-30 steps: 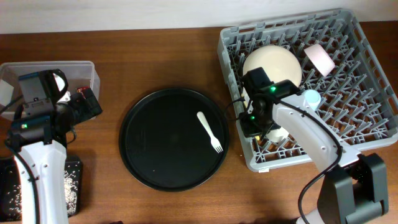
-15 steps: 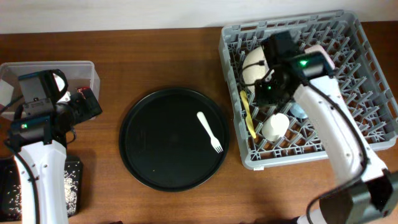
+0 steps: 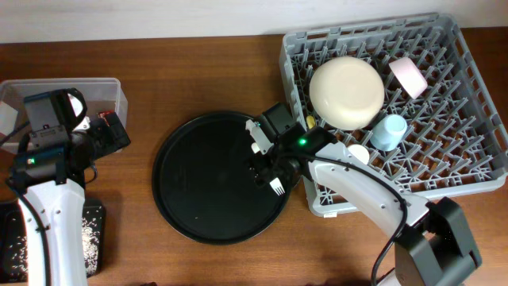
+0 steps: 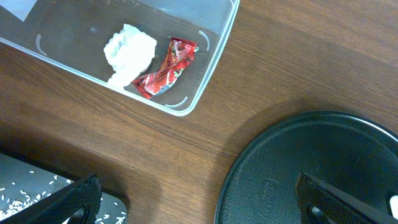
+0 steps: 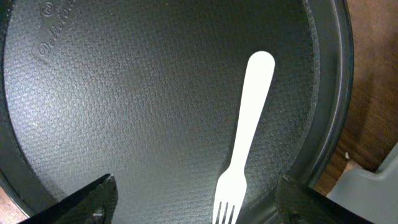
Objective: Sort waste into correct bins and load items into the dishwasher rack
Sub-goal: 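Grasp the white fork on the black tray with the right gripper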
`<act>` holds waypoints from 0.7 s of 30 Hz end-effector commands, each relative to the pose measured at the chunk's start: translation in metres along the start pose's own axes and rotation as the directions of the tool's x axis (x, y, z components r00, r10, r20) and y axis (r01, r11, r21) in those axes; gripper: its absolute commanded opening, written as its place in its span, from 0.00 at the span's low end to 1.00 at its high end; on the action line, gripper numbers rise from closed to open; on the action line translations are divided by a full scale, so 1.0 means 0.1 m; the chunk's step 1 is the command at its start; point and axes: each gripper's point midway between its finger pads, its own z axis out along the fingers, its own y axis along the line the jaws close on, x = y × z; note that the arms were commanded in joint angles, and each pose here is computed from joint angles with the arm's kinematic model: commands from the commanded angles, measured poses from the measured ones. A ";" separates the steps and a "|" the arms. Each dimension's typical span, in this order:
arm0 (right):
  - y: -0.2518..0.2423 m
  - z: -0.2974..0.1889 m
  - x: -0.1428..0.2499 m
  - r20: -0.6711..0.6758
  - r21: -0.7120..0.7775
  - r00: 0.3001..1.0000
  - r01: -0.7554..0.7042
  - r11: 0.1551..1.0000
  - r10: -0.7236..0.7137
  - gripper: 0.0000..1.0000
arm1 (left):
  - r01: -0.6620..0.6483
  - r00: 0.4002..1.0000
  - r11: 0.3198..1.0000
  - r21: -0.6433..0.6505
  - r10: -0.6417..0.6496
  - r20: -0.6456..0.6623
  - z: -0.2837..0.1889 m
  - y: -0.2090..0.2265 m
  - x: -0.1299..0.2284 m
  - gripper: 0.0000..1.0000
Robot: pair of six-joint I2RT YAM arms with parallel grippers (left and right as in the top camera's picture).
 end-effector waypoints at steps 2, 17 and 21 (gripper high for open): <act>-0.13 0.52 0.24 -0.122 0.033 0.992 -0.004 0.999 0.008 0.64 | -0.003 1.000 1.000 0.001 0.003 0.015 -0.05 0.00 -0.04 0.99; -0.37 0.92 0.48 -0.214 0.134 0.977 0.004 0.991 0.025 0.26 | -0.003 1.000 1.000 0.001 0.003 0.015 -0.05 0.00 -0.04 0.99; -0.37 0.92 0.49 -0.221 0.134 0.975 0.004 0.991 0.026 0.15 | -0.003 1.000 1.000 0.001 0.003 0.015 -0.05 0.00 -0.04 0.99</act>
